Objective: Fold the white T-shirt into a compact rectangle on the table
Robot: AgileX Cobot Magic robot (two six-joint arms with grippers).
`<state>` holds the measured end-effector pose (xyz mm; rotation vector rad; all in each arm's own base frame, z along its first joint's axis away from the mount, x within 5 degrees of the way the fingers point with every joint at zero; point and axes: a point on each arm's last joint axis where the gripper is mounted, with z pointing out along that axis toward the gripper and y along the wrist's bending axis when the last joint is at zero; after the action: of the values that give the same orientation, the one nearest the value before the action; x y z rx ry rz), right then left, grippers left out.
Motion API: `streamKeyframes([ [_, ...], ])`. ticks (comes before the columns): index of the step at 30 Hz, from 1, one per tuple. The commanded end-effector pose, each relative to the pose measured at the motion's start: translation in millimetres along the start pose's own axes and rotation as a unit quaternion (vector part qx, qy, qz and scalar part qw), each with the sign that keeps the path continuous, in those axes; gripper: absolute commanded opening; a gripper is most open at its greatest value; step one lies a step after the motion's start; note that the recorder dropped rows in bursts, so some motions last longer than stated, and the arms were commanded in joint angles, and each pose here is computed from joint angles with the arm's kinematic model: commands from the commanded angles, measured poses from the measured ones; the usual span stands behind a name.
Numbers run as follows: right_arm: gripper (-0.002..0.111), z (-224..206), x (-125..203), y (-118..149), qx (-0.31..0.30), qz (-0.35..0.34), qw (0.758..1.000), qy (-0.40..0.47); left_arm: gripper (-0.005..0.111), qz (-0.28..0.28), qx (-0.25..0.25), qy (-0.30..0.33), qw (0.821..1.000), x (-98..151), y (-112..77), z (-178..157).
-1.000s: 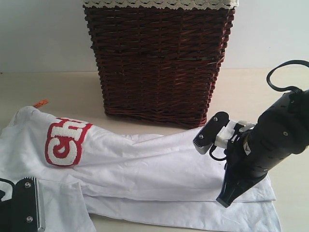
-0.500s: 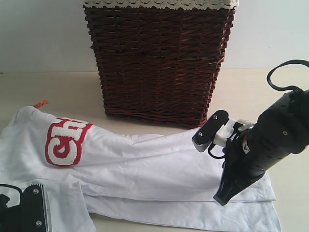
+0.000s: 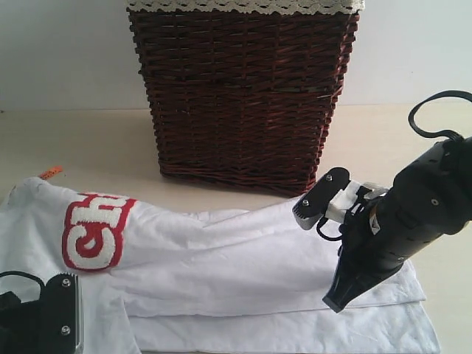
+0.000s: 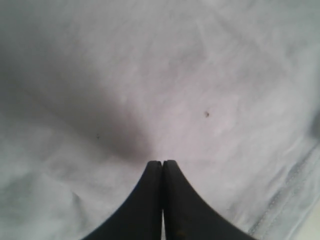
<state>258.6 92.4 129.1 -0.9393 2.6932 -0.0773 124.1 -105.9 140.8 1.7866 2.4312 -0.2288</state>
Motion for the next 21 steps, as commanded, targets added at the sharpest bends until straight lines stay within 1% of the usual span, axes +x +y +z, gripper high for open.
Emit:
streamKeyframes([
  [1,0.0,-2.8,-2.8,1.1,-0.003,0.012,1.0,-0.017,0.0,0.047,0.059,0.07,0.995,-1.8,-7.2,-36.5],
  [4,0.0,-2.8,-3.0,2.3,-0.01,0.03,0.999,-0.018,0.0,0.078,0.029,0.082,0.993,-6.5,0.1,-55.5],
  [7,0.0,-2.8,-3.1,2.7,-0.012,0.034,0.999,-0.019,0.0,0.111,-0.023,0.097,0.989,-13.3,14.4,-69.4],
  [10,0.0,-2.8,-3.3,2.6,-0.011,0.034,0.999,-0.019,0.0,0.155,-0.079,0.105,0.979,-21.6,30.5,-74.4],
  [15,0.0,-2.8,-3.7,2.5,-0.011,0.033,0.999,-0.022,0.0,0.232,-0.151,0.108,0.955,-40.7,57.5,-65.2],
  [18,0.0,-2.8,-3.7,2.6,-0.012,0.034,0.999,-0.022,0.0,0.268,-0.175,0.109,0.941,-54.1,73.3,-50.1],
  [21,0.0,-2.9,-3.9,2.6,-0.011,0.036,0.999,-0.023,0.002,0.288,-0.195,0.093,0.933,-70.6,87.0,-39.0],
])
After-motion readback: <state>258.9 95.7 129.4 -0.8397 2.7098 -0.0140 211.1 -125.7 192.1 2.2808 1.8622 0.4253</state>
